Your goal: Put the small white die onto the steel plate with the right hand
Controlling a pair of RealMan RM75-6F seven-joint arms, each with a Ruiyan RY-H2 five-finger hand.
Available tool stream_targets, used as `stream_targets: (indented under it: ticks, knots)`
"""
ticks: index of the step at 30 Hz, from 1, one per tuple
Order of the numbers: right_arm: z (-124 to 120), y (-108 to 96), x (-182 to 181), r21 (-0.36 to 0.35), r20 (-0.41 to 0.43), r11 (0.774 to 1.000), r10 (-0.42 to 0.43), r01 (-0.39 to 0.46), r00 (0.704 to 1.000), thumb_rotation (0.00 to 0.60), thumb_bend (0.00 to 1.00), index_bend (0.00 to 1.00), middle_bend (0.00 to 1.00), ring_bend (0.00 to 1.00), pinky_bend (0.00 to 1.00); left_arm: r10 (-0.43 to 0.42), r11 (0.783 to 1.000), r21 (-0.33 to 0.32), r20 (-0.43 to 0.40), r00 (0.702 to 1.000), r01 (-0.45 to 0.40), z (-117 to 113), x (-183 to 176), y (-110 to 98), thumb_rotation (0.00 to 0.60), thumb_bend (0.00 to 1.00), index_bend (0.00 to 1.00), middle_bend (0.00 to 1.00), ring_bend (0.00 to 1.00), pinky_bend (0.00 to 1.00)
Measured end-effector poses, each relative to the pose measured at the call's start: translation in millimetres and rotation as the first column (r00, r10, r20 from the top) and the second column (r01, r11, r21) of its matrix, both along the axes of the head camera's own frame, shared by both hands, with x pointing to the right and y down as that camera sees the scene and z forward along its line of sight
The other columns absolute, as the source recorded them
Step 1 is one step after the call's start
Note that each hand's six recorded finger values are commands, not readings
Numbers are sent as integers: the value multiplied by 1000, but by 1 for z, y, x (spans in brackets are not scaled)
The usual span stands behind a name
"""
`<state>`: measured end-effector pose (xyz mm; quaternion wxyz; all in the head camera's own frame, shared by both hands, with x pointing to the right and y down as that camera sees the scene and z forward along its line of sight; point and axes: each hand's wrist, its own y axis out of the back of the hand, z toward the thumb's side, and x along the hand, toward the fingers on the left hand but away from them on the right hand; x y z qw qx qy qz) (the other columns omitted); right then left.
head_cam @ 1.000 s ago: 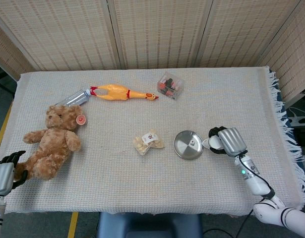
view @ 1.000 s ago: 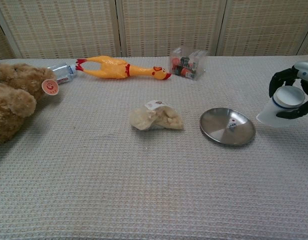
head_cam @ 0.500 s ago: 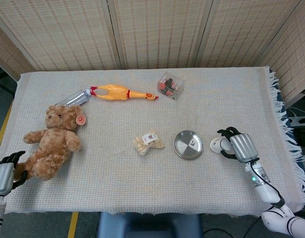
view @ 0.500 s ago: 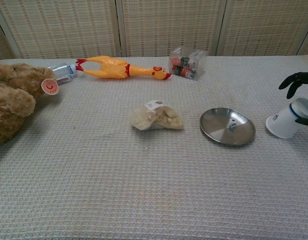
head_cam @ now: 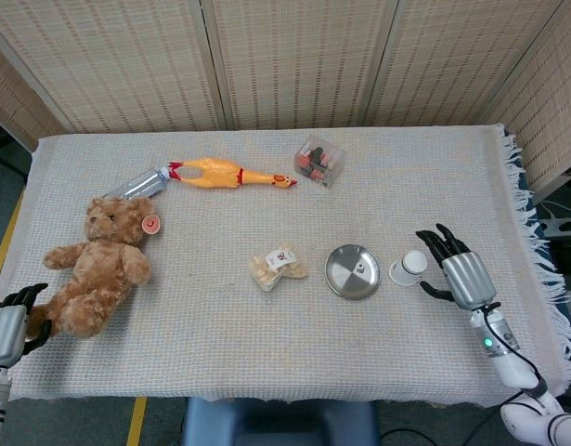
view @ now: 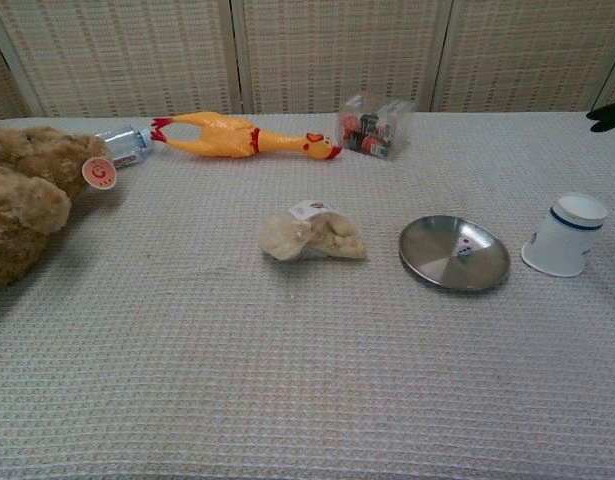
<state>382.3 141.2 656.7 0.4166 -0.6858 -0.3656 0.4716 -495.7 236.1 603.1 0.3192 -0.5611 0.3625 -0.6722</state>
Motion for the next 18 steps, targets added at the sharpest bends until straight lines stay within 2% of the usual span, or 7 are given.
stream_targets:
  ticks: [3, 7, 11, 15, 18]
  knots:
    - [-27, 9, 9, 72, -10, 997, 30, -29, 1000, 600, 86, 78, 113, 0, 185, 16, 1000, 8, -1, 1000, -16, -2, 3, -1, 600, 404, 194, 215, 251, 404]
    - [-55, 23, 21, 115, -68, 989, 101, -92, 993, 600, 86, 86, 113, 0, 173, 43, 999, 16, -4, 999, -43, -4, 10, 0, 600, 404, 194, 215, 251, 403]
    - [-73, 30, 34, 126, -142, 978, 182, -164, 973, 600, 86, 101, 113, 0, 173, 52, 998, 20, -2, 999, -52, -5, 12, 2, 600, 404, 194, 212, 251, 402]
    - [-85, 31, 49, 127, -177, 958, 277, -257, 944, 600, 86, 105, 113, 0, 173, 57, 998, 38, 0, 998, -57, -8, 12, 0, 600, 404, 194, 211, 251, 401]
    - [-89, 30, 54, 133, -192, 946, 317, -296, 929, 600, 85, 105, 113, 0, 173, 65, 997, 51, 0, 998, -65, -9, 12, 0, 600, 404, 194, 210, 251, 400]
